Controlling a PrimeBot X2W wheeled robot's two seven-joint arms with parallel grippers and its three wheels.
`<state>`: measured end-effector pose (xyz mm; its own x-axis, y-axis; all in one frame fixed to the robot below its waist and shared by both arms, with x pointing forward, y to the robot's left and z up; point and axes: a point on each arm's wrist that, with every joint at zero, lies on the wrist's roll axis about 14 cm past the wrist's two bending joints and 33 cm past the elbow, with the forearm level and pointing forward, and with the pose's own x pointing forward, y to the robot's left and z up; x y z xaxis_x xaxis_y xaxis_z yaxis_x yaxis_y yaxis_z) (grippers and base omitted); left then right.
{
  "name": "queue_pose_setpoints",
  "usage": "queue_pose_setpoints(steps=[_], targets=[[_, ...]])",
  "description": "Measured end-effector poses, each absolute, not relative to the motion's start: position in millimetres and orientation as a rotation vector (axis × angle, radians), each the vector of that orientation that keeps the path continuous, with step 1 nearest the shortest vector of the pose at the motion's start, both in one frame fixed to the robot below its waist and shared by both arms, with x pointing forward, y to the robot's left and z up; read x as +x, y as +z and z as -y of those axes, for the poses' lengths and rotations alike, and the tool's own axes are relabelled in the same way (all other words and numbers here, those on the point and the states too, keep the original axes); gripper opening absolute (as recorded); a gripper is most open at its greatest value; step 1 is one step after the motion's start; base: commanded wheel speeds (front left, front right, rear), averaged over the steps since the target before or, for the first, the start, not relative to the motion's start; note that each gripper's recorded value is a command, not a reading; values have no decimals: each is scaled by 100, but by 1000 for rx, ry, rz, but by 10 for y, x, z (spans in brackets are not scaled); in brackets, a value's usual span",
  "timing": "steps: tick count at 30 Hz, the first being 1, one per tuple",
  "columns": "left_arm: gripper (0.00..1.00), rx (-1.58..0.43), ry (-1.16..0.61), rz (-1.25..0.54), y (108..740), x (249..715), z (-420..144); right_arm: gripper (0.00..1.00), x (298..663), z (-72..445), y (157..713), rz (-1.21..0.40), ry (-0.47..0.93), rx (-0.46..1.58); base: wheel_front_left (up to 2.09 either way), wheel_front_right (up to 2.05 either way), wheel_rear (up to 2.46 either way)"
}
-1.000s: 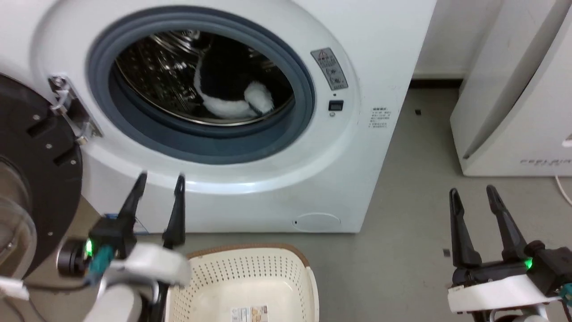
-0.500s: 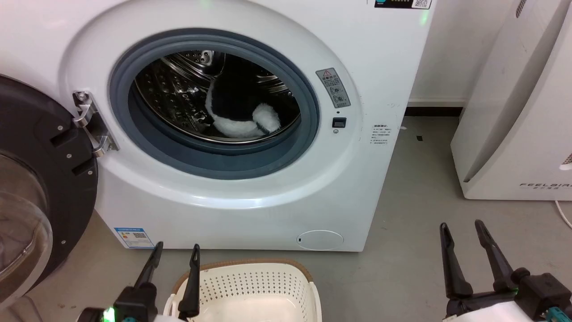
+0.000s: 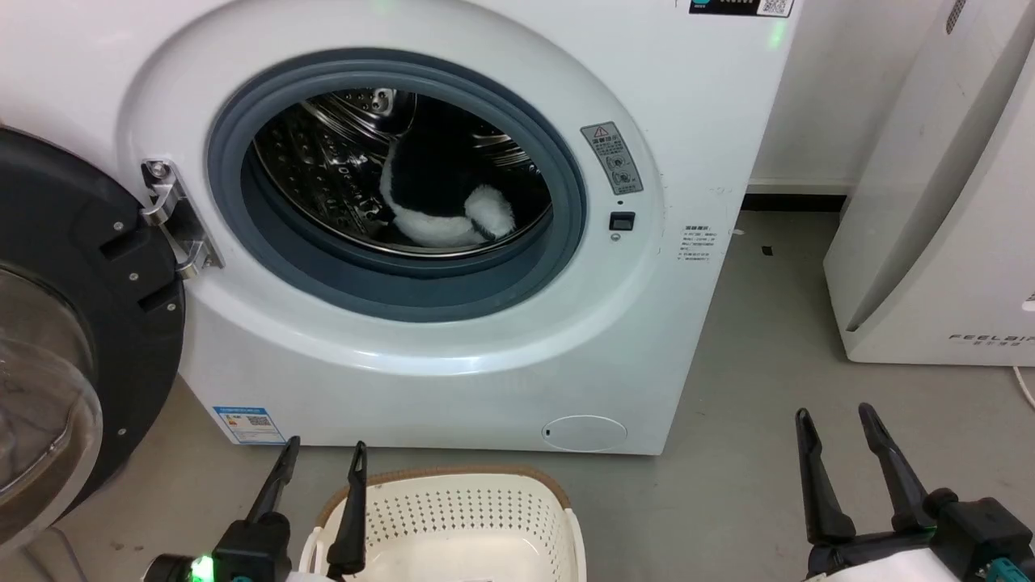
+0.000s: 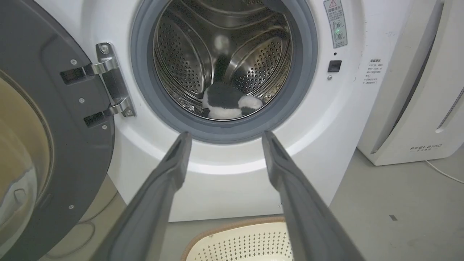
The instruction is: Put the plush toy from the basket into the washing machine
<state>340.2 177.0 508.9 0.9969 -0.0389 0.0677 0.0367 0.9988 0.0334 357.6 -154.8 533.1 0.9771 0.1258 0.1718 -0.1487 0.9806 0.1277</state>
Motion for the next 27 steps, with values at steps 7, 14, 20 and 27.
queue_pose_setpoints(steps=[7, 14, 20, 27], targets=[[0, 30, -44, 64, 5082, 3403, -1757, 0, 3577, 1544, 5329, 162, 140, 140, 0, 0, 0], [0, 30, -39, 57, 5081, 3419, -1763, 0, 3578, 1544, 5307, 146, 141, 130, 0, 0, 0], [0, 30, -42, 53, 5083, 3431, -1747, 0, 3578, 1546, 5294, 136, 141, 122, 0, 0, 0], [0, 30, -37, 51, 5097, 3452, -1762, 0, 3583, 1547, 5282, 124, 141, 114, 0, 0, 0]])
